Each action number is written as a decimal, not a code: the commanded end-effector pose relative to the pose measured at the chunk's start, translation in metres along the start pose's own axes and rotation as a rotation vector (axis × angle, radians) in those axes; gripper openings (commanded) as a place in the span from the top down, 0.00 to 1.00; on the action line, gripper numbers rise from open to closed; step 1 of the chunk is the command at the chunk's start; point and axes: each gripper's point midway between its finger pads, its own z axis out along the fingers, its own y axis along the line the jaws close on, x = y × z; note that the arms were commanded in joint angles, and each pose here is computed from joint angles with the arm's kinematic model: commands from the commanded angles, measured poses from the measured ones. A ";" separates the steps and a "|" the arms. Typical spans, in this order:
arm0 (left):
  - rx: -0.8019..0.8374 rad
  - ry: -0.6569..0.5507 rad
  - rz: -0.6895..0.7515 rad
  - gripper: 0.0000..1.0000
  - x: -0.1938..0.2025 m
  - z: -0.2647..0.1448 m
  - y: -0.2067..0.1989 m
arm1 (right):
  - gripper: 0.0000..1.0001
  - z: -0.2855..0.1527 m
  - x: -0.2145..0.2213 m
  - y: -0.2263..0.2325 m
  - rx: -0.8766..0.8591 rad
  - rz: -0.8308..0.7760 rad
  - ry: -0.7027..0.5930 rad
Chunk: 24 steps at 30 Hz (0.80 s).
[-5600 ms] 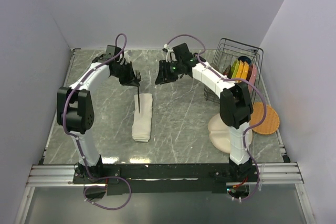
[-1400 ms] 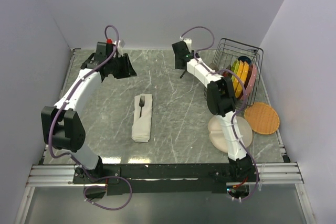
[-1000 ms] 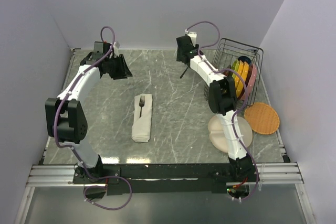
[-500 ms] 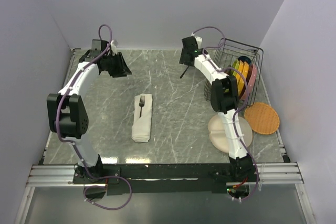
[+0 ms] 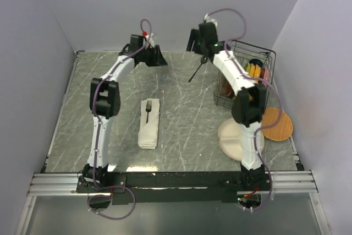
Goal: Fold the napkin into a case and place the utensils inside
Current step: Move the spoon to the center of the board.
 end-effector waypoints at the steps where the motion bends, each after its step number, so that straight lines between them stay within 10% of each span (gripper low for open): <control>1: 0.127 -0.020 0.079 0.49 0.003 0.040 -0.050 | 0.23 -0.125 -0.116 0.021 -0.119 0.060 -0.297; 24: 0.172 0.005 -0.124 0.52 0.085 0.154 -0.083 | 0.15 -0.168 -0.100 -0.065 0.011 -0.018 -0.181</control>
